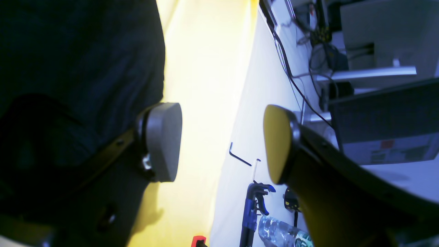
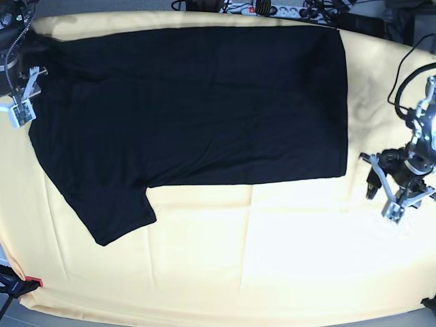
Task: Fold the T-shirt properly
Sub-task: 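Release the shirt and move both grippers to the hem corners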
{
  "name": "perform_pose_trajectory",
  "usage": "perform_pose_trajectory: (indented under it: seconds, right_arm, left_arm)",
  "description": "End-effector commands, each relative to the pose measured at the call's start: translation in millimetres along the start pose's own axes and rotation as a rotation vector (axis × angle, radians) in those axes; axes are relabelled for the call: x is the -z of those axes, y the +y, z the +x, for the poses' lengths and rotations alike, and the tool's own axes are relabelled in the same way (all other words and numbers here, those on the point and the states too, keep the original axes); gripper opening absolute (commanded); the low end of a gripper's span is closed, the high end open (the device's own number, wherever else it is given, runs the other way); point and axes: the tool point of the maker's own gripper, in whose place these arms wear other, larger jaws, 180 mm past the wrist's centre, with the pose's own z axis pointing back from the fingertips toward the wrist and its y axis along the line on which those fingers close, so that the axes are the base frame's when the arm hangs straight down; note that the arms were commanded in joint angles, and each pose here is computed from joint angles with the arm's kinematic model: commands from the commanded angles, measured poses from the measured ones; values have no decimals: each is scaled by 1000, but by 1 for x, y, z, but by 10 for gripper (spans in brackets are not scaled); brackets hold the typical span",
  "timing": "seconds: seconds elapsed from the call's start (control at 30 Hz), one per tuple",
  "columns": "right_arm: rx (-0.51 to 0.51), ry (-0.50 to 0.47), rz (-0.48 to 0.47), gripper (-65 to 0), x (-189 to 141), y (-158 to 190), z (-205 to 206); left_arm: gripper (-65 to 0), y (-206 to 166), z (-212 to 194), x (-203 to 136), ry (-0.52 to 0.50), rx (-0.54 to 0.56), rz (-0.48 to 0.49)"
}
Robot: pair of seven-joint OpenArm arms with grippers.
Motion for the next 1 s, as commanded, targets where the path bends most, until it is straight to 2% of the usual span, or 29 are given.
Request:
perform_pose_trajectory:
  seconds: [0.0,0.1,0.17,0.3,0.4,0.57,0.77,0.87,0.93,0.97]
  right_arm:
    - [-11,-26,-35,-260,-1,-10,7]
    - [-9,-25,-35,-260,-1,-9,7]
    - [-8,-25,-35,-260,-1,-10,7]
    - [-8,-31,-35,-260,-1,-10,8]
    - [-5,-32,-38,-260,-1,-10,8]
    - [2,-33,-45,-260,-1,-11,8]
    - [2,-33,-45,-260,-1,-12,8]
    - [3,-32,-45,-260,-2,-11,8]
    - [3,-32,-45,-260,-2,-11,8]
    - [3,-32,-45,-260,-2,-11,8]
  left_arm:
    - [-321,17,15,-4,-65,-95,-7]
    - [-321,20,6,0,-130,-400,-174]
    - [-321,17,-16,6,-112,-545,-255]
    - [-321,-4,-64,25,-56,-745,-372]
    - [-321,-25,-83,33,-44,-842,-448]
    - [-321,-58,-90,40,-10,-884,-527]
    - [-321,-114,-90,51,76,-832,-644]
    - [-321,-123,-82,54,82,-802,-672]
    - [-352,-118,-71,57,59,-791,-671]
    - [-400,-114,-64,58,45,-786,-669]
